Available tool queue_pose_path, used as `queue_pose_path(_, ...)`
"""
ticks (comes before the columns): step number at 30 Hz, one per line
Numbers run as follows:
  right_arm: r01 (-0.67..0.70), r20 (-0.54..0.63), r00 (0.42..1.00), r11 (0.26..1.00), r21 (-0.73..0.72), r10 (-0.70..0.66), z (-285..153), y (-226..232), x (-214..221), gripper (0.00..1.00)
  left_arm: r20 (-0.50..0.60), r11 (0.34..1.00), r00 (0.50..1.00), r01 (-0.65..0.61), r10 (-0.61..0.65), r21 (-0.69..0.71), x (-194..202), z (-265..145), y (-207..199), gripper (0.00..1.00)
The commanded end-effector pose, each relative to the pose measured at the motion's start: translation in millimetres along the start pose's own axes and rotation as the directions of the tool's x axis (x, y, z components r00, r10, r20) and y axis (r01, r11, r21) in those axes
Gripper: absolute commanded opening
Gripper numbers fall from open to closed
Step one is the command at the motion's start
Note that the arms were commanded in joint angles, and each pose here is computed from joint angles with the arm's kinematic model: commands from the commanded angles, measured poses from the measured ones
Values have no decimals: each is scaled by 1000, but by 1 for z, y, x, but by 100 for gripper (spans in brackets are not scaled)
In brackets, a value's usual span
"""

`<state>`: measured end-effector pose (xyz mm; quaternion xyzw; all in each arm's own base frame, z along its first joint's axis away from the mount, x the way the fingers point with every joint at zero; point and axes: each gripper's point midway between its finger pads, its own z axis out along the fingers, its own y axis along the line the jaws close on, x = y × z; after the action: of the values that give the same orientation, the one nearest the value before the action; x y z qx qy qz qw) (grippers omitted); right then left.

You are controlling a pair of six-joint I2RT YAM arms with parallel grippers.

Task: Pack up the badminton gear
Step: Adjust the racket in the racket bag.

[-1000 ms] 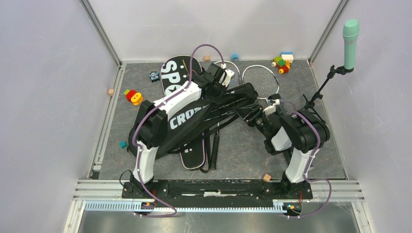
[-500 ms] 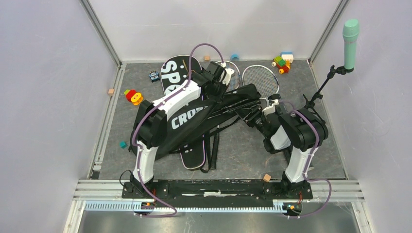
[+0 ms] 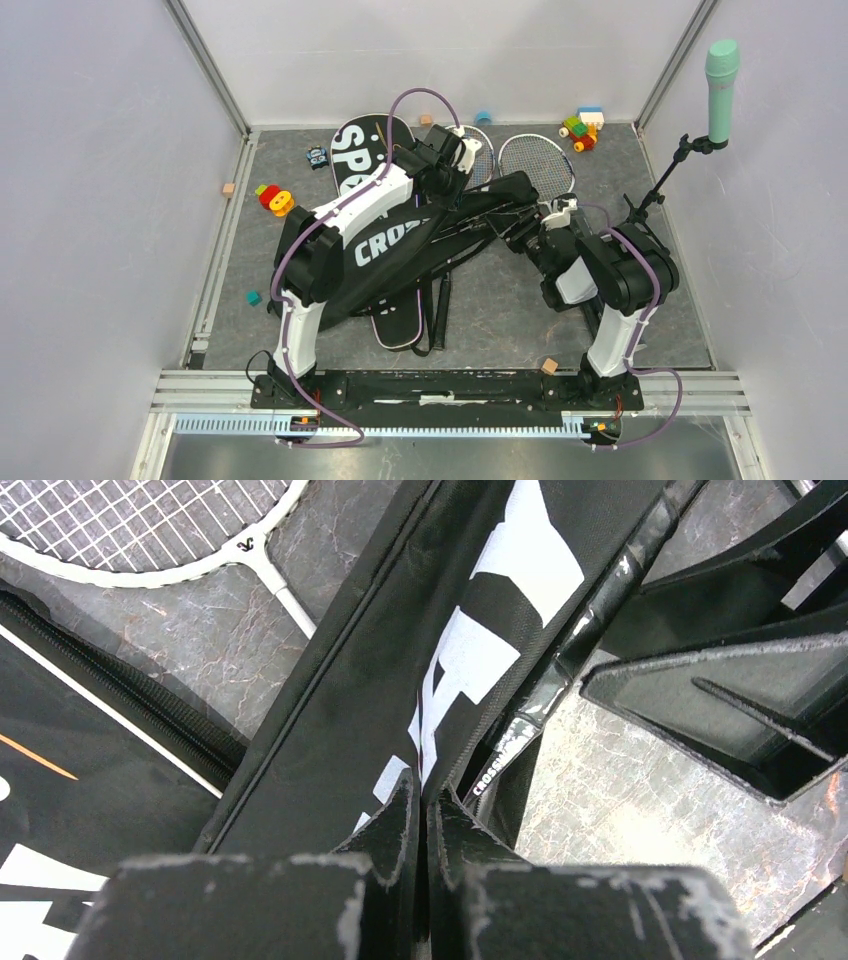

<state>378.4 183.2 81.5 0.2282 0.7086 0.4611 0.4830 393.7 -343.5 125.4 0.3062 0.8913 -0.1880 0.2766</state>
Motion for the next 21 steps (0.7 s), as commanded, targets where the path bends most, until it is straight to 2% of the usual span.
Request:
queue_pose_path(1, -17, 96, 995, 1000, -13, 18, 12, 7, -23, 58, 124, 997, 992, 11, -21, 80, -39, -37, -21, 2)
queue_pose_path(4, -41, 107, 993, 998, -45, 46, 13, 13, -26, 43, 125, 996, 992, 12, -24, 94, -38, -39, -24, 2)
queue_pose_path(10, -33, 92, 995, 991, -130, 45, 10, 32, -25, 0, 132, 993, 991, 15, -31, 116, -40, -40, -28, 2)
queue_pose_path(12, -15, 66, 997, 985, -174, 27, 9, 46, -16, 0, 136, 989, 990, 19, -39, 144, -42, -39, -33, 2)
queue_pose_path(16, 77, -84, 991, 962, -261, -102, 27, 80, 43, 0, 139, 965, 988, 30, -68, 262, -50, -45, -56, 2)
queue_pose_path(21, 40, -208, 971, 939, -341, -117, 32, 98, 93, 0, 144, 954, 986, 37, -84, 298, -55, -49, -64, 2)
